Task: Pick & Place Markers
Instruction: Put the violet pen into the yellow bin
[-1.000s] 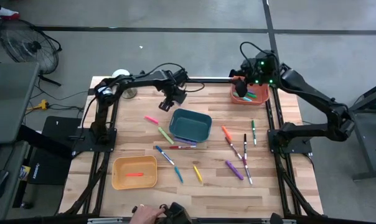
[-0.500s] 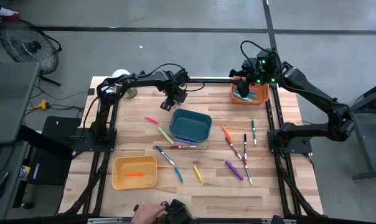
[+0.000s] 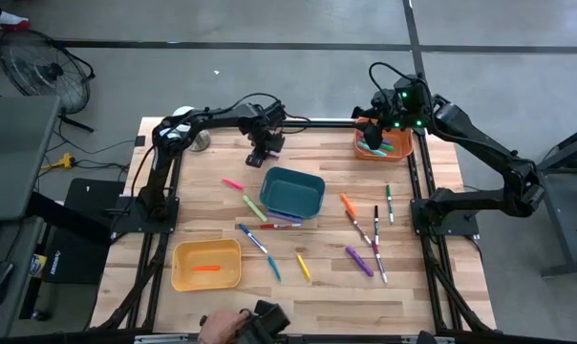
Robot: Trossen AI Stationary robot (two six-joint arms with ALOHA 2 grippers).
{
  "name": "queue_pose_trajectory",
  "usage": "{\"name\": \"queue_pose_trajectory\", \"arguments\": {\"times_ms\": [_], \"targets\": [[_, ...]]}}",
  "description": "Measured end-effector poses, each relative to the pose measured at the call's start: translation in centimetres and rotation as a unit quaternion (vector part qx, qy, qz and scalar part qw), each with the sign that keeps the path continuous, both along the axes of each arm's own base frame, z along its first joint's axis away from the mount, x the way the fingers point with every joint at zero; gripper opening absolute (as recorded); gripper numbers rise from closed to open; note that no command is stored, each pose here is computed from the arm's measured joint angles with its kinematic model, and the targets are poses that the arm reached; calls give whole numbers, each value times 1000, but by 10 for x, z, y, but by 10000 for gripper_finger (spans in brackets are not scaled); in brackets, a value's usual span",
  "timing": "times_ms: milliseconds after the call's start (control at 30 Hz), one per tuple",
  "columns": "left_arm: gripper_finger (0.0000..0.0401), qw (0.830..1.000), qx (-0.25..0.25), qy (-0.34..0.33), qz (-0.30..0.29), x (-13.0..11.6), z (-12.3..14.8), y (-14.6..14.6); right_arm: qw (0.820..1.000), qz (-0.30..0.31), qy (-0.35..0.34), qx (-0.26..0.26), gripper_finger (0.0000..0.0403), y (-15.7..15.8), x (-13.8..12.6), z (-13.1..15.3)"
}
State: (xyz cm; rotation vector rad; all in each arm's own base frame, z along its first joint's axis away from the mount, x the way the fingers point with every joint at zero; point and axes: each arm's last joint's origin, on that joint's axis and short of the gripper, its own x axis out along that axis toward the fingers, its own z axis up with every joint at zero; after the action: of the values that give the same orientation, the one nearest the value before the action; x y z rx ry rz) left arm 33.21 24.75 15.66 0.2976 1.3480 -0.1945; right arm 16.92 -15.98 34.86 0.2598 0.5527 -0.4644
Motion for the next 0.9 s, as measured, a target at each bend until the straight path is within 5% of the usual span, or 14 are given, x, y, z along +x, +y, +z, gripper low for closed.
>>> {"name": "queue_pose_trajectory", "arguments": {"times_ms": [267,667,900], "targets": [[22,999,13,16,35,0,3,2,1000,0,2,2,208,0,0,0],[80,1000,6,15,22,3,-1,-1,1000,4,3,-1,208,0,0,0],[50,999,1,27,21,7,-12,-3,1000,9,6,-9,208,0,0,0]]}}
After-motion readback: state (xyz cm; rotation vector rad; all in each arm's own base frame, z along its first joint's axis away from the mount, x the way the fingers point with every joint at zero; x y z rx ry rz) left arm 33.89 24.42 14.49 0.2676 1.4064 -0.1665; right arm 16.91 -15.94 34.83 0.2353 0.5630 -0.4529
